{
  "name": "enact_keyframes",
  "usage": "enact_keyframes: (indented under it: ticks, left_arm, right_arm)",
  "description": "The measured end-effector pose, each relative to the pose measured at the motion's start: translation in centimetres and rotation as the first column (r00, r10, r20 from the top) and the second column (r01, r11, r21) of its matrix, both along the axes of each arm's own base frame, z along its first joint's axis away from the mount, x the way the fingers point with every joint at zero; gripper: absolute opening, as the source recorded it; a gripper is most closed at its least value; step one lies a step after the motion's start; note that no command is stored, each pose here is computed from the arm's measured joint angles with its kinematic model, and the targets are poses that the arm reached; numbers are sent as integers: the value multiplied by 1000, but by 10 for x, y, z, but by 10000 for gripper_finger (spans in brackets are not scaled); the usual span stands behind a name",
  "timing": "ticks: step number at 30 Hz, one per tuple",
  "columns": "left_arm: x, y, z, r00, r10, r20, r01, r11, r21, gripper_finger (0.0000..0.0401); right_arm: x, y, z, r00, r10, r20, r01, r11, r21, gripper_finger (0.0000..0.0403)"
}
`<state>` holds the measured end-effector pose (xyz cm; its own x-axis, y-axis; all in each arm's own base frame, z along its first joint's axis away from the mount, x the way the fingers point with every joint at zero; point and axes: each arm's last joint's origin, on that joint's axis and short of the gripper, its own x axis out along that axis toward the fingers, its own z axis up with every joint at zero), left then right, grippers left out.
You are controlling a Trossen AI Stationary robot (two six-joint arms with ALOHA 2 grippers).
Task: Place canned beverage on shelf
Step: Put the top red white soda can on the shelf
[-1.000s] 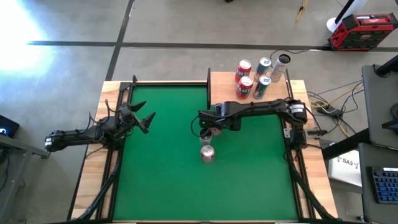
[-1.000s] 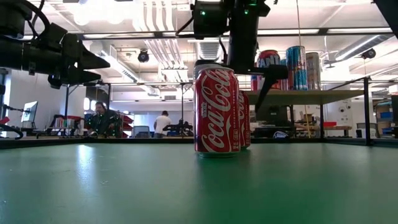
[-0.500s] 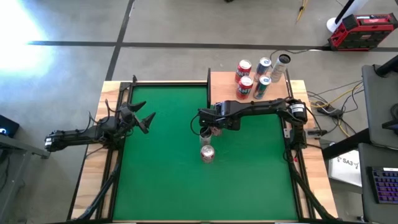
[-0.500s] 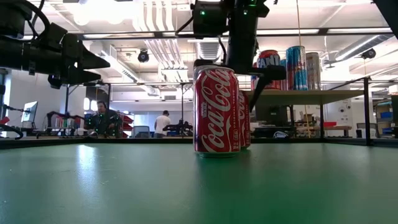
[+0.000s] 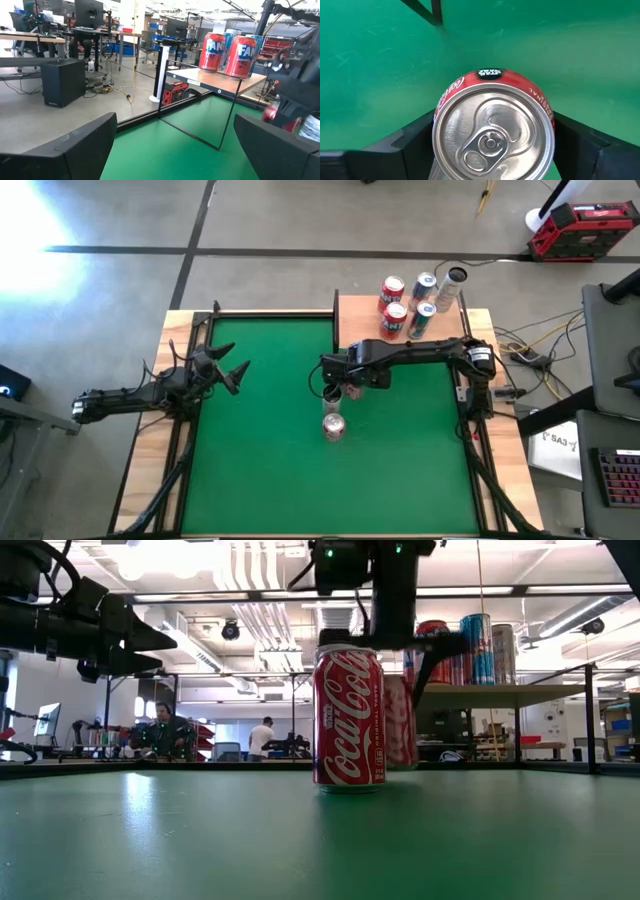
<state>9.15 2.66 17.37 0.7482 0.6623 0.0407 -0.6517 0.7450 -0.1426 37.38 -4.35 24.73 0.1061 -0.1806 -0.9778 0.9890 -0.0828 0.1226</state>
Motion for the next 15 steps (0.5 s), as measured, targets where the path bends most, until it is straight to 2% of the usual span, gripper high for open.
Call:
enact_keyframes:
  ticks: [5,9,15]
  left_arm:
    - [0,0,0,1000,0,0,0,1000,0,386]
    - [0,0,0,1000,0,0,0,1000,0,386]
    - [0,0,0,1000,0,-1,0,1000,0,386]
  right_arm:
    - [-5,0,25,998,42,-39,-42,999,-2,300]
    - [-9,1,46,996,86,-17,-86,996,-18,300]
    - [-17,0,75,996,84,-31,-86,995,-45,300]
